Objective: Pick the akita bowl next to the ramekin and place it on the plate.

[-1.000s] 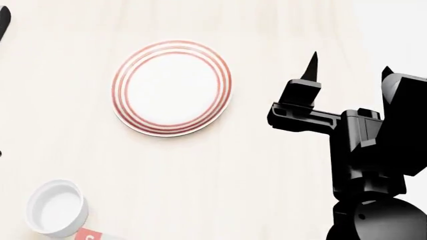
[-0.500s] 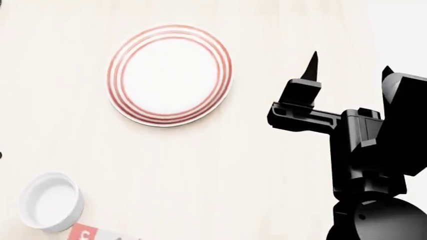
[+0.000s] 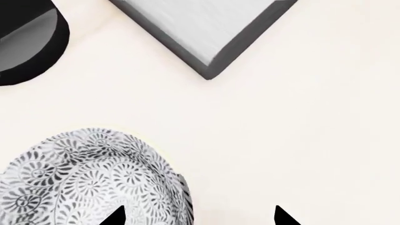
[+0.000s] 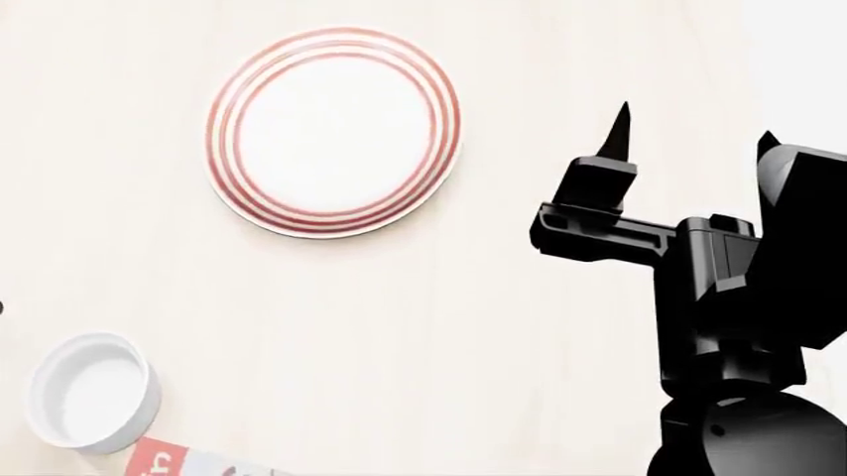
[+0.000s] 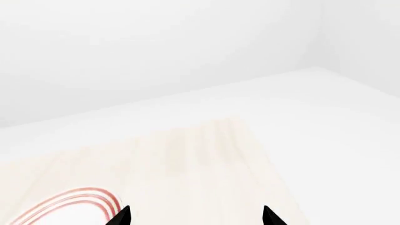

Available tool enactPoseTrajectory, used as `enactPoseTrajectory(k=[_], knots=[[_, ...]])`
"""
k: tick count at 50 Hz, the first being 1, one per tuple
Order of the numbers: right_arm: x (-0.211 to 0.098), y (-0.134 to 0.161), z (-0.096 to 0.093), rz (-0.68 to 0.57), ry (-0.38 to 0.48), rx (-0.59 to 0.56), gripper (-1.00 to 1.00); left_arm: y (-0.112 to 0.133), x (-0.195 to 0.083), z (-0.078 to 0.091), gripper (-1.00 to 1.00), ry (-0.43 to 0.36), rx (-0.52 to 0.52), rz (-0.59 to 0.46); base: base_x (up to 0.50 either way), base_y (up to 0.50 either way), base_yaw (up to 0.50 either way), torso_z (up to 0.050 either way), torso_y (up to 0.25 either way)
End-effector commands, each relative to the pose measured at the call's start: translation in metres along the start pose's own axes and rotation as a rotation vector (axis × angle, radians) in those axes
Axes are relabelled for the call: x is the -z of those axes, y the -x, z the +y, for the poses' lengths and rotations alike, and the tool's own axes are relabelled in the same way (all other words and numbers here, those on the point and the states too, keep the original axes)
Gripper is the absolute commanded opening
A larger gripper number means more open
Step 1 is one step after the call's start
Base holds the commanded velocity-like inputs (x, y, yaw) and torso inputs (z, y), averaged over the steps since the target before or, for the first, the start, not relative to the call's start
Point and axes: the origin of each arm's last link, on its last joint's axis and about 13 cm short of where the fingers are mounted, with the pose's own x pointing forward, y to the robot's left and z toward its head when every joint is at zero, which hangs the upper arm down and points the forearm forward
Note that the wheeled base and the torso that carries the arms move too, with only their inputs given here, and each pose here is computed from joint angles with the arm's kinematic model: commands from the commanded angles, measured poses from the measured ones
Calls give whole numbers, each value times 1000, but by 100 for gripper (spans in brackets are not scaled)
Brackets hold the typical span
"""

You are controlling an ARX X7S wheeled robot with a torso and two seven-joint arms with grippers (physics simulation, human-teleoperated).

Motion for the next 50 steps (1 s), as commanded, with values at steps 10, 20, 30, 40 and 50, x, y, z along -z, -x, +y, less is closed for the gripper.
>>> enactPoseTrajectory(k=[10, 20, 30, 40, 50], knots=[[-1, 0, 0, 0, 0, 0, 100, 1, 1, 0, 100, 11, 4, 9, 0, 0, 0, 0, 0], [-1, -1, 0, -1, -1, 1, 100, 0, 1, 1, -100, 18, 1, 2, 0, 0, 0, 0, 0], [0, -1, 0, -1, -1, 1, 100, 1, 1, 2, -100, 9, -10, -4, 0, 0, 0, 0, 0], [0, -1, 0, 2, -3, 3, 100, 5, -20, -6, -100, -225, 20, -62, 0, 0, 0, 0, 0], [1, -1, -1, 1, -4, 7, 100, 27, -82, -33, -100, -486, 79, -246, 0, 0, 0, 0, 0]])
